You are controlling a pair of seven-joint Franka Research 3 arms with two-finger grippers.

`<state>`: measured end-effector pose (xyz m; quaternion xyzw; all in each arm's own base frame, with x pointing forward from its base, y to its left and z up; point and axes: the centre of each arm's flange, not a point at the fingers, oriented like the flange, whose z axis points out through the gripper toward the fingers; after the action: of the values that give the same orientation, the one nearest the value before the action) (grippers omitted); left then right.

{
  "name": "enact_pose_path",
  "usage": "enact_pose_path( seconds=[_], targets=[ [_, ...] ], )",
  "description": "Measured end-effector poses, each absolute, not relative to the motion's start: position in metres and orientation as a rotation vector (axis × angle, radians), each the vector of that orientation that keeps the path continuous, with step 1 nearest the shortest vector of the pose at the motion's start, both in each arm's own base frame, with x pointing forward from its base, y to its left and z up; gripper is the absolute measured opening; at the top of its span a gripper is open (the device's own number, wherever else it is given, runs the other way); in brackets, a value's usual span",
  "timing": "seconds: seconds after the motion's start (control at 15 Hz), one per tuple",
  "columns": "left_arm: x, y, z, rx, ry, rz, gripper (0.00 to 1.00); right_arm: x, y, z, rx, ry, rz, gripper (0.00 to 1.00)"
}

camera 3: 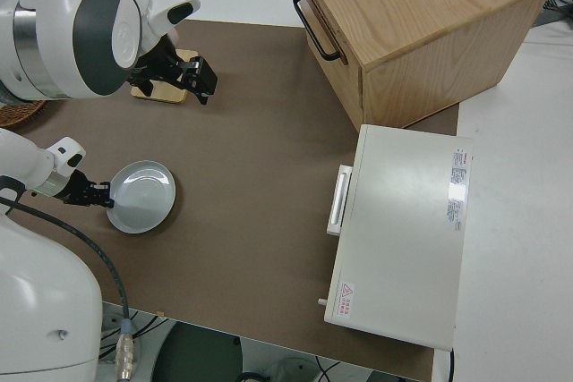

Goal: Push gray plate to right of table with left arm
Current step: 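Push the gray plate with the left gripper toward the toaster oven, then keep pushing the gray plate with the left gripper toward the toaster oven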

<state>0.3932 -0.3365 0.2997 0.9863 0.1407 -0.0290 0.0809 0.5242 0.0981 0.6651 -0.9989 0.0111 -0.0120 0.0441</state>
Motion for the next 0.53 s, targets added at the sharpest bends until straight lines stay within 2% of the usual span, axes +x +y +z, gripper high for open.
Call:
enact_pose_path(
  seconds=[0.53],
  targets=[
    [0.391,-0.361,0.3,2.928,0.413,-0.086,0.04,0.524,0.098,0.665,-3.053,0.034,-0.037,1.0]
  ],
)
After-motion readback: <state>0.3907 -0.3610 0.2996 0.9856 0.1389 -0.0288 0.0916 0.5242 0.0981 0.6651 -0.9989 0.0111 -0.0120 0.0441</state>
